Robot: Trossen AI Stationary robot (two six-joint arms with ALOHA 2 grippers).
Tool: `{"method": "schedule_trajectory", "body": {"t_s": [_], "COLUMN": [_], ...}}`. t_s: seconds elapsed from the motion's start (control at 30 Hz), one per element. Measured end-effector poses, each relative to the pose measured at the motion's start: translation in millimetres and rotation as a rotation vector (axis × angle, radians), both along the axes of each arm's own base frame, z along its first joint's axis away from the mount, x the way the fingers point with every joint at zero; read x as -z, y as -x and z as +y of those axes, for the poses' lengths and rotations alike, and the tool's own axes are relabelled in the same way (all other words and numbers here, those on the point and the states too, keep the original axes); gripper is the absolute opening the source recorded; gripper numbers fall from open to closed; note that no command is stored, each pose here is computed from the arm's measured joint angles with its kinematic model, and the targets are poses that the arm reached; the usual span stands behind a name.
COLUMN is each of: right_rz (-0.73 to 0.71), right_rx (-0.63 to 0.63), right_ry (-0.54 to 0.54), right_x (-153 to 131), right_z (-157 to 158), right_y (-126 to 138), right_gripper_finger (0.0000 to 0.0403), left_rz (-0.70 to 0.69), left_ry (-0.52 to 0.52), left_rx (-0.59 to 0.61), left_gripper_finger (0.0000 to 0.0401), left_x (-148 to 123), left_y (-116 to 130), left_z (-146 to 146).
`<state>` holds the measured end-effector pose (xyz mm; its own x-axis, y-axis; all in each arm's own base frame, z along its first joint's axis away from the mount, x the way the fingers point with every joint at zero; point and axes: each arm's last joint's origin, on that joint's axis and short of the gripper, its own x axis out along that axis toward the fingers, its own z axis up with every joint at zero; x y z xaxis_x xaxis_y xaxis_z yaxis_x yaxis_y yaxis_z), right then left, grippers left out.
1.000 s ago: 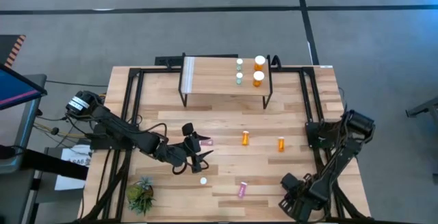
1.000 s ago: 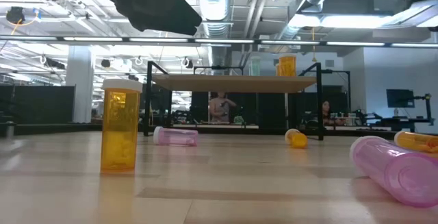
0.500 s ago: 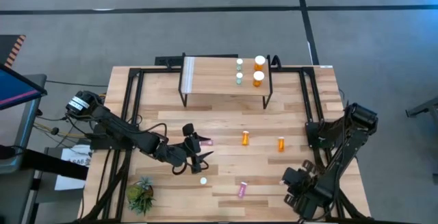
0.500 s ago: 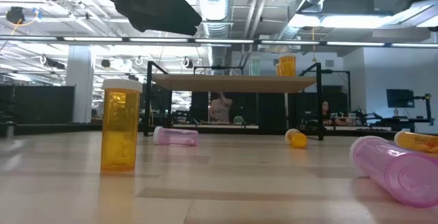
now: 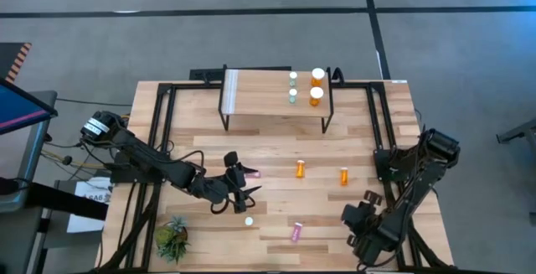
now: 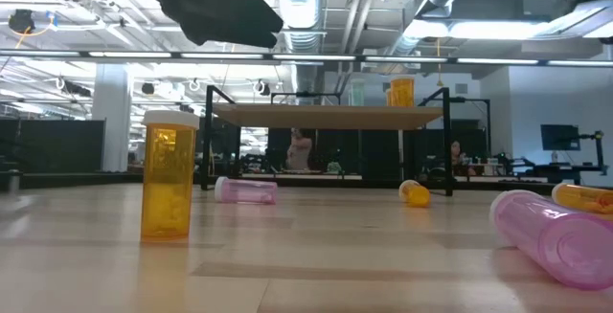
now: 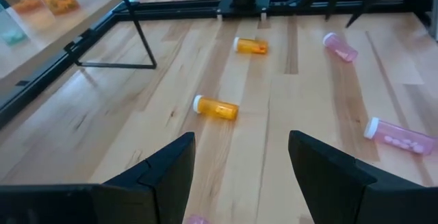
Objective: Pick and place medicine bottles onto shelf by color
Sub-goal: Put the bottom right pink pill bottle on the shelf
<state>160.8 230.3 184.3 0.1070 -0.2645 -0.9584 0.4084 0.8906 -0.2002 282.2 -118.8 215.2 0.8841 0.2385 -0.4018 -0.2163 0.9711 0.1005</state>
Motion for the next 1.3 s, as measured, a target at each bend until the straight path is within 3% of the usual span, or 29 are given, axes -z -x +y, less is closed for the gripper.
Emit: {"method": "schedule_trajectory", "body": {"t_s": [0.2,0.43,0.7,0.97,1.3], "right_rz": [-0.033,-0.281,-0.347,-0.375,-0.461], "right_rx": [0.216,0.333,0.551,0.593,0.602], "right_ry": [0.011,-0.208,-0.279,-0.43,-0.438], "right_x": [-3,3,5,33,49], "right_z": [-2,-6,-26,-27,-28], "right_y": [11,35,54,53,42], "right_gripper_finger": [0.0184,0.017,0.0158,0.0164,0.0166], "left_rz": [-0.008,-0.008,-0.006,-0.011,-0.065], "left_ry": [0.017,0.018,0.012,0.032,0.111], "left_rx": [0.021,0.021,0.023,0.046,0.141], "left_gripper_finger": [0.0224,0.0224,0.0224,0.0224,0.0224], "left_x": [-1,-1,-1,-2,-8], "left_y": [-1,-1,-1,-1,-4], "left_z": [-1,-1,-1,-2,-8]}}
